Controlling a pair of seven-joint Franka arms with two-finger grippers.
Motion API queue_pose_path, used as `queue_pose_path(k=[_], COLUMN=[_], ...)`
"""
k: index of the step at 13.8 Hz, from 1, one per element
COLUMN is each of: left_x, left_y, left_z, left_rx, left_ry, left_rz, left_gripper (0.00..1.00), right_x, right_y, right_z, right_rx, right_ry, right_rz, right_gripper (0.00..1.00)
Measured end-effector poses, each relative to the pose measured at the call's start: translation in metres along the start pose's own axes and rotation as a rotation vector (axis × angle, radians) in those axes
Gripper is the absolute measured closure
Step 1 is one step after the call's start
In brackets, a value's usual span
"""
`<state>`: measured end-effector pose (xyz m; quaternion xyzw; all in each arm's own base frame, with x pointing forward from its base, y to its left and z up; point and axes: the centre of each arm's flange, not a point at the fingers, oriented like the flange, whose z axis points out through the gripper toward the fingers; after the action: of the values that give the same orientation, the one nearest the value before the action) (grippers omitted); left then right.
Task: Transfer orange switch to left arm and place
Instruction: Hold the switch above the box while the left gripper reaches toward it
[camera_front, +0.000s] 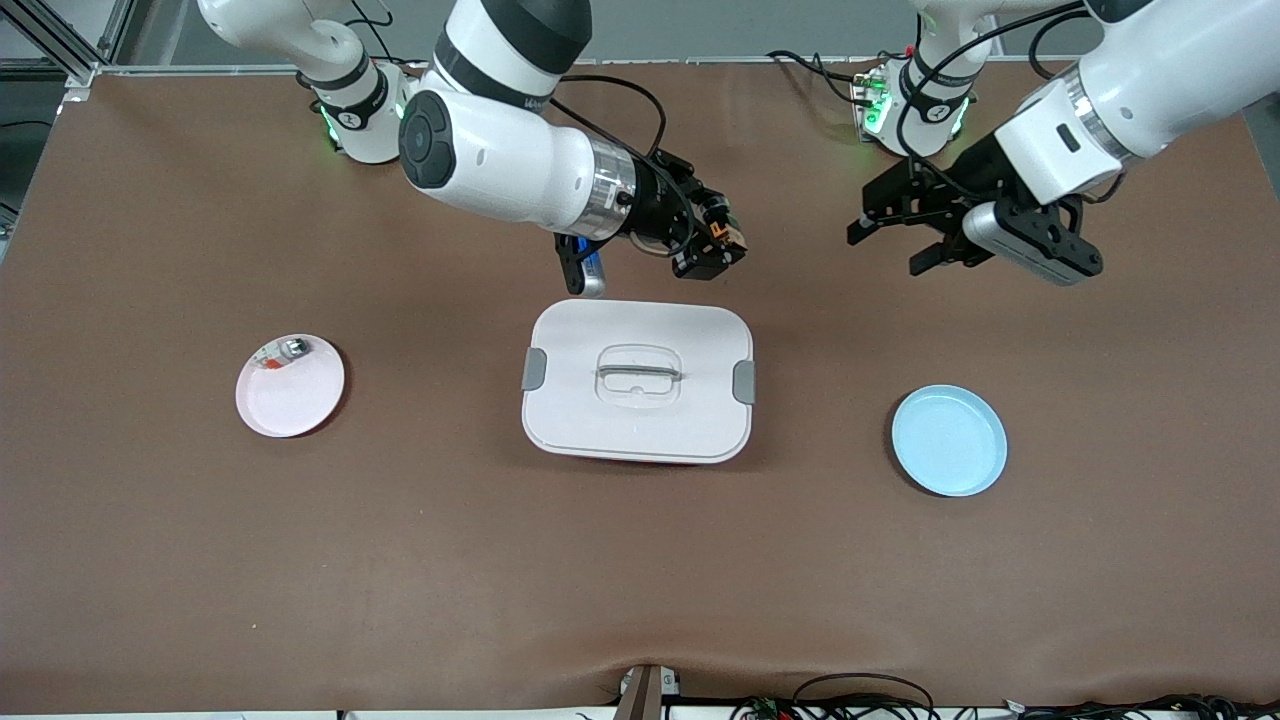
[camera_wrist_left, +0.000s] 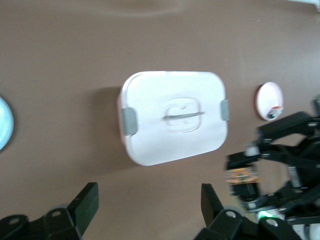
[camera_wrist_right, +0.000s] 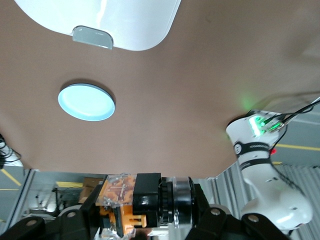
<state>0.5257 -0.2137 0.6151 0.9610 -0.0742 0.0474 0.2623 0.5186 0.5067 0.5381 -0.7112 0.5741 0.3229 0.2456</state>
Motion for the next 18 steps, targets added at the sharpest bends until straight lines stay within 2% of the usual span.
queue_pose_path(k=[4, 9, 18], left_x=[-0.002, -0.011, -0.020], left_y=[0.017, 0.024, 0.018], left_z=[0.026, 0.066, 0.083], left_rx=[-0.078, -0.185, -0.187], left_ry=[0.040, 0.040, 0.008], left_rz=[-0.021, -0.094, -0.147], left_gripper=[0.08, 0.09, 0.13], right_x=[-0.003, -0.007, -0.007], right_y=[-0.001, 0.002, 0.001], right_z=[0.009, 0.022, 0.022], right_rx=[0.026, 0.035, 0.037], right_ry=[-0.025, -0.029, -0.028], right_rz=[0.061, 0.066, 0.067], right_gripper=[0.28, 0.28, 0.28])
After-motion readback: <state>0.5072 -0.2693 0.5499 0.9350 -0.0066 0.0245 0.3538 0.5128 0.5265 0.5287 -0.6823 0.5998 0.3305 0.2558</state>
